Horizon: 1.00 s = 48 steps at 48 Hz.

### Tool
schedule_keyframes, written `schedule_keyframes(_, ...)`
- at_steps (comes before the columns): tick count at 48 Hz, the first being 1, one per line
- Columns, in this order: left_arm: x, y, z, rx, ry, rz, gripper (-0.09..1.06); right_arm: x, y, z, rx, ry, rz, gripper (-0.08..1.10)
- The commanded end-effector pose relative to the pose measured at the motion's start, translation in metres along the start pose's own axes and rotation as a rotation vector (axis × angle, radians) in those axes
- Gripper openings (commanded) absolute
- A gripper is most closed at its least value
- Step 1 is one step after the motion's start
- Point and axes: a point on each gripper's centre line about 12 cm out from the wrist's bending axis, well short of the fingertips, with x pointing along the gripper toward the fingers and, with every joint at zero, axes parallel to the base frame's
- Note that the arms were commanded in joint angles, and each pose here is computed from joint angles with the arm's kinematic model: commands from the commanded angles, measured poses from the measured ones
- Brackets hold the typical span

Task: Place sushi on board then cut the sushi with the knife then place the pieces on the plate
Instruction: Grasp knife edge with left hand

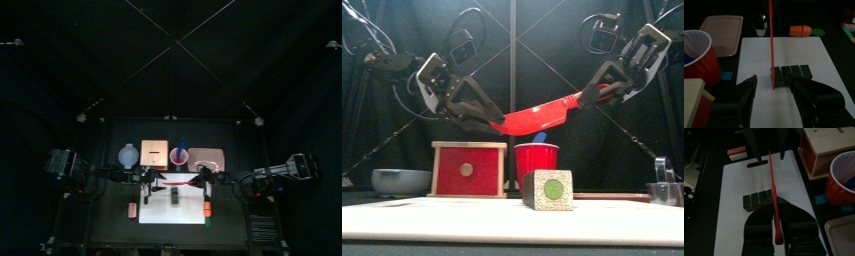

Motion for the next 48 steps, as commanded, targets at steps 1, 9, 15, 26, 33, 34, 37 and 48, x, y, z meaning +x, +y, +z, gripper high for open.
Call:
schedule_keyframes(1,0.0006,0.0014,0.0141,-0.009,-0.041,0.009,0.85,-0.0006,0.002,0.0066,0.0,-0.025,0.006,0.33)
schedule_keyframes(9,0.0005,0.0017,0.0124,-0.012,-0.036,0.018,0.85,0.0002,0.0014,0.0064,0.0,-0.027,0.003,0.33)
schedule_keyframes(15,0.0015,0.0018,0.0146,-0.003,-0.043,0.02,0.82,0.0017,0.0011,0.0046,0.0,-0.019,0.001,0.33)
schedule_keyframes(26,0.0036,0.0015,0.015,0.003,-0.04,0.018,0.7,0.0034,0.0011,0.0041,-0.002,-0.015,0.001,0.33)
schedule_keyframes(33,0.0054,-0.0001,0.0116,0.003,-0.031,0.015,0.65,0.0035,0.0014,0.0054,-0.003,-0.018,0.002,0.33)
schedule_keyframes(34,0.0053,-0.0005,0.0116,0.002,-0.031,0.014,0.65,0.0035,0.0014,0.0054,-0.002,-0.018,0.001,0.33)
schedule_keyframes(37,0.0055,-0.0034,0.0109,0.004,-0.028,0.007,0.65,0.0036,0.0016,0.006,-0.003,-0.02,0.002,0.33)
schedule_keyframes(48,0.005,-0.0062,0.011,0.005,-0.03,0.0,0.64,0.0042,0.0011,0.0077,-0.003,-0.023,0.0,0.33)
